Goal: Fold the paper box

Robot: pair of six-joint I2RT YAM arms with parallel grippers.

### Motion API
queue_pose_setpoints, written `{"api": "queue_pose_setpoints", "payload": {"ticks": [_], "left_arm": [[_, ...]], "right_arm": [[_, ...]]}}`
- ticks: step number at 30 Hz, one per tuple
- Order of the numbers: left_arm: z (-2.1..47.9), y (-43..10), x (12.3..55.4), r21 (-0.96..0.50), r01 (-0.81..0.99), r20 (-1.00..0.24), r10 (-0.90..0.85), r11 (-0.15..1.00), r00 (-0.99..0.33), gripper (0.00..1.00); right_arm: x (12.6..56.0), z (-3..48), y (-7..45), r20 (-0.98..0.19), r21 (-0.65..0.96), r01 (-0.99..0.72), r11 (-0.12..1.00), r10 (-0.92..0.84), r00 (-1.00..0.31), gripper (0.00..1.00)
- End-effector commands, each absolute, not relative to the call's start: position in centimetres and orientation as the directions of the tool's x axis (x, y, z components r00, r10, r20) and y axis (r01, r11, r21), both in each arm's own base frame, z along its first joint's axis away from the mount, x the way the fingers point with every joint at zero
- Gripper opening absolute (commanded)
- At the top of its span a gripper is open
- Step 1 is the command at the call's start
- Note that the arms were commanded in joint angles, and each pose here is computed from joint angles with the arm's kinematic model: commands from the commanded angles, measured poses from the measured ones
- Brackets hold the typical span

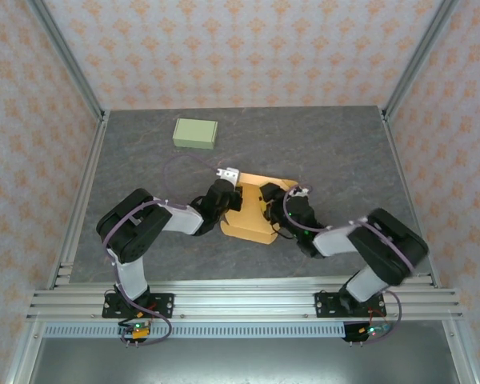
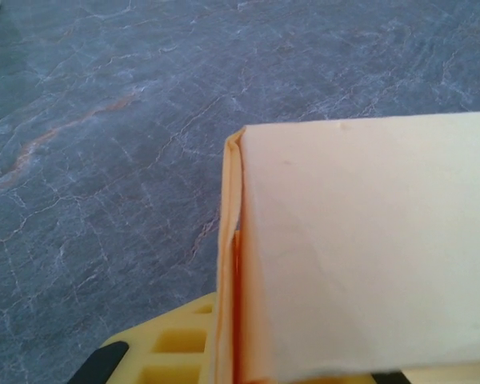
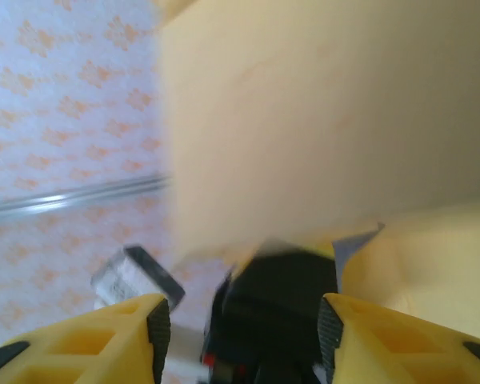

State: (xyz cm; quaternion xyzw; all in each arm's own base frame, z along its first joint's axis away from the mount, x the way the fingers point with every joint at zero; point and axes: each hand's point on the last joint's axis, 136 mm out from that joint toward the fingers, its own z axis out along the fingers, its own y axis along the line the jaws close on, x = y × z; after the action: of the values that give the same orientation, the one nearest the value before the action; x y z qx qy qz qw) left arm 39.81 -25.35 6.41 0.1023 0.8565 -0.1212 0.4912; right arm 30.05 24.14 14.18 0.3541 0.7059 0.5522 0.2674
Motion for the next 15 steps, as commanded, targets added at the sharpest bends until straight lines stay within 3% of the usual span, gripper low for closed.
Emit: {"api": "queue_pose_setpoints", "payload": {"ticks": [1, 6, 11, 15], "left_arm": [[7.3, -26.2, 40.3, -0.079, 0.332, -0.877, 0.093, 0.94, -0.472, 0.08], [7.9, -27.3, 39.8, -0.059, 0.434, -0.887, 0.151, 0.899, -0.435, 0.1], [8.5, -29.0, 38.9, 0.0, 0.572, -0.891, 0.26, 0.82, -0.373, 0.07], [8.8, -29.9, 38.0, 0.034, 0.658, -0.891, 0.321, 0.752, -0.32, 0.07]], "right_arm": [[27.6, 13.5, 21.2, -0.161, 0.904, 0.221, 0.367, 0.769, -0.618, 0.56], [27.1, 16.9, 17.1, -0.396, 0.736, 0.216, 0.642, 0.666, -0.632, 0.56], [29.7, 17.5, 15.8, -0.446, 0.576, 0.183, 0.796, 0.495, -0.746, 0.57], [32.6, 18.6, 17.8, -0.439, 0.562, 0.039, 0.826, 0.337, -0.833, 0.58]]}}
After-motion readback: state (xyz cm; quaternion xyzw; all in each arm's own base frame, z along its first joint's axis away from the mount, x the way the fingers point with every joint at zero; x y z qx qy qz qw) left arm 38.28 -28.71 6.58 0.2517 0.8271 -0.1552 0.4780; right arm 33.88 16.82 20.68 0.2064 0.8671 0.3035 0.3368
